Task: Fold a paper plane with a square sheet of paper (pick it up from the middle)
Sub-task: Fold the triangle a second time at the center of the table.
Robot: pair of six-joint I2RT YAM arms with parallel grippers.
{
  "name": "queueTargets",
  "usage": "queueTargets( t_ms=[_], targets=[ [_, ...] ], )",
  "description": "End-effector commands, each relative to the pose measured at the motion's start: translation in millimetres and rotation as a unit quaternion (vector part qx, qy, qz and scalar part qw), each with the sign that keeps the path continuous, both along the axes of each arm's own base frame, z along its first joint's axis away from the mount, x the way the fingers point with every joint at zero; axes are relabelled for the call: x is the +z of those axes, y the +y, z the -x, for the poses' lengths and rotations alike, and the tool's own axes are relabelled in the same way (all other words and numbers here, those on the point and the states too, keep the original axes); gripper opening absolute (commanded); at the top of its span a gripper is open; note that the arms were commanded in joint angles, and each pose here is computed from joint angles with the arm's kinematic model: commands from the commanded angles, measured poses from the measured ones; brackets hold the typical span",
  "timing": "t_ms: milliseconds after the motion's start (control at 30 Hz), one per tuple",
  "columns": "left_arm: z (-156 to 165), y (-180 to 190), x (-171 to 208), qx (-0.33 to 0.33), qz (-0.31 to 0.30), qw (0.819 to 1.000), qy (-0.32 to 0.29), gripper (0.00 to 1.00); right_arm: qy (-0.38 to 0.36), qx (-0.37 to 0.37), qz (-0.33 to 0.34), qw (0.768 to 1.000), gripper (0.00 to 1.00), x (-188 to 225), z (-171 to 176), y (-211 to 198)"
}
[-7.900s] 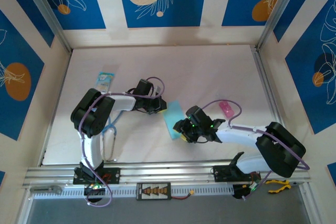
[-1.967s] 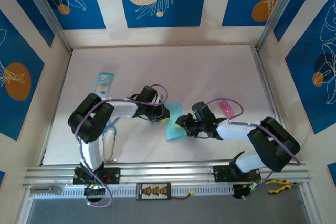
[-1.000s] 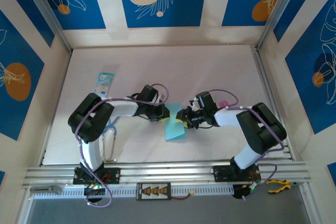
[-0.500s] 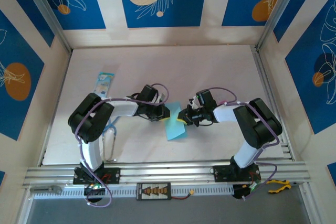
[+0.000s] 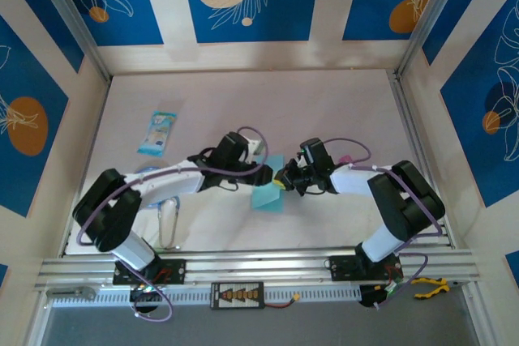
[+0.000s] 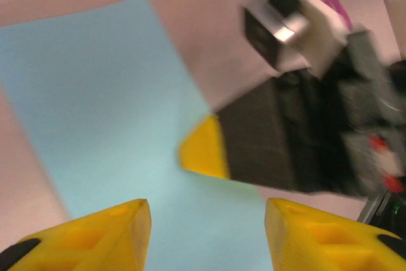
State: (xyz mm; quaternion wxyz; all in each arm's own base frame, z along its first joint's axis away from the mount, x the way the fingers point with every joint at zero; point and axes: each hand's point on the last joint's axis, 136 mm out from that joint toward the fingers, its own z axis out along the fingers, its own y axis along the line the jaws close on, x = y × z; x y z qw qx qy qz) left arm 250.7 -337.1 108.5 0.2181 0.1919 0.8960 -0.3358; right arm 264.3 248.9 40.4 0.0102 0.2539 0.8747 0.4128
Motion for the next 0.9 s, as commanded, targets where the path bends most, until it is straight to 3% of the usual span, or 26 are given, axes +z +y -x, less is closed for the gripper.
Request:
queueTargets(
  t_ms=[0,167,433,633,800,867],
  targets=[
    [16.0,9.0,-2.1,-0.056,-0.108,0.986,-0.115,0.56,0.024,-0.04,0.014,0.999,0.04,-1.3,3.4,-2.5],
    [41.9,-2.4,-1.2,-0.122,-0.17,0.956,-0.203,0.59,0.026,-0.037,0.011,0.999,0.04,-0.3,4.7,-0.6],
    [55.0,-12.6,-18.5,-0.175,-0.26,0.914,-0.258,0.6,0.029,-0.036,0.005,0.999,0.04,-0.8,4.6,-0.8],
    [48.7,-22.2,-16.7,-0.163,-0.267,0.909,-0.277,0.57,0.03,-0.037,0.002,0.999,0.04,-1.3,5.2,-2.0],
    [45.2,-25.1,-12.1,-0.156,-0.263,0.908,-0.287,0.44,0.033,-0.039,0.002,0.999,0.05,-3.5,7.7,-4.2],
    [44.7,-25.6,-12.0,-0.157,-0.264,0.907,-0.288,0.35,0.033,-0.039,0.0,0.999,0.05,-4.3,8.5,-4.7]
  ],
)
